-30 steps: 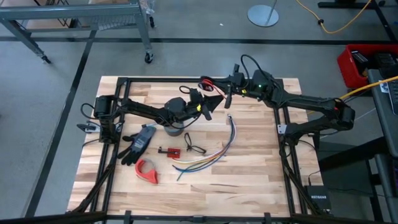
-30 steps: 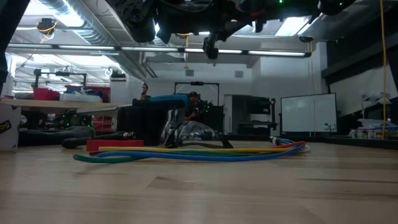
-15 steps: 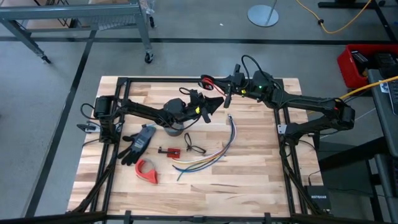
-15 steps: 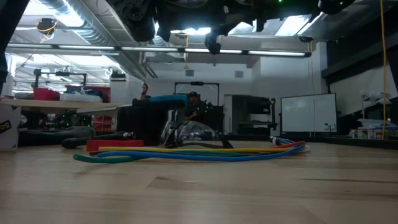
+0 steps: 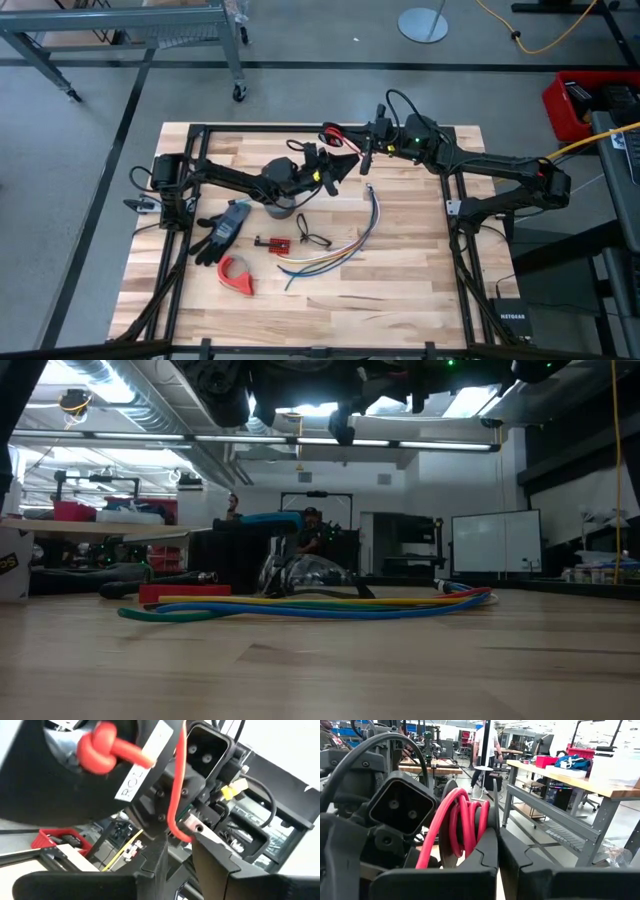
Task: Coil cords
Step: Coil the red wire on the spool
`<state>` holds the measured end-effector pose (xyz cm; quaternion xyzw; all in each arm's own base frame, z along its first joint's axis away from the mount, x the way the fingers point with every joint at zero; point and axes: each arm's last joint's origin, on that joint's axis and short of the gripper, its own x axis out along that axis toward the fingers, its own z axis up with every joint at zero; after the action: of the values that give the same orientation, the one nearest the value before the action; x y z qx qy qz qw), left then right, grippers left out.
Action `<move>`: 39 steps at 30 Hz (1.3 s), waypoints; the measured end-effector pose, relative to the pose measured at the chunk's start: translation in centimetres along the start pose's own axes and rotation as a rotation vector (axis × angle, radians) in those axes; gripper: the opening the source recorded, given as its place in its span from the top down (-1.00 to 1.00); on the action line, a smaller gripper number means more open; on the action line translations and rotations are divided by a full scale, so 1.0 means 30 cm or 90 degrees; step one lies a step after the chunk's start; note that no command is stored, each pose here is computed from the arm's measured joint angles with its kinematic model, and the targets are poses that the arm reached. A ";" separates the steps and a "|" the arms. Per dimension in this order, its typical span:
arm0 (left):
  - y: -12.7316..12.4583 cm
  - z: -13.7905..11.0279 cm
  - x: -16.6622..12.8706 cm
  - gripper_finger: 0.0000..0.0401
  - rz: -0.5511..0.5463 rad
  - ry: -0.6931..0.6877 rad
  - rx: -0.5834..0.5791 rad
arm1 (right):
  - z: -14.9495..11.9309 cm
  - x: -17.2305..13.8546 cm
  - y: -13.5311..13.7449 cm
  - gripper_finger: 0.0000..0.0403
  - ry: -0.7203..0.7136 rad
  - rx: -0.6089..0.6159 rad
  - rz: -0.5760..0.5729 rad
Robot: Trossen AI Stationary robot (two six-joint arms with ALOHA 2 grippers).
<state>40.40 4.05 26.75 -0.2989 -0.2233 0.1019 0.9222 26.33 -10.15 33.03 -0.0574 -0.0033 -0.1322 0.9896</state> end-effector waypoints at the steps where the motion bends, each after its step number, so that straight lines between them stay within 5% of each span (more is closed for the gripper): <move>1: 0.001 -0.001 0.000 0.59 0.001 0.002 0.000 | 0.000 0.000 0.000 1.00 0.000 0.000 0.000; 21: 0.016 0.019 0.005 0.60 0.004 -0.019 0.012 | -0.004 0.000 0.005 1.00 0.007 0.008 0.024; 29: 0.019 0.013 0.005 0.96 0.010 -0.008 0.058 | -0.004 0.000 0.005 1.00 0.008 0.020 0.024; 39: 0.053 -0.033 0.000 0.99 0.076 0.084 0.099 | -0.012 -0.011 0.006 1.00 0.040 0.065 0.025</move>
<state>40.77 4.82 25.09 -0.2450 -0.1350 0.1536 0.9477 26.07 -9.93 32.63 -0.0026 0.0219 -0.1138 0.9933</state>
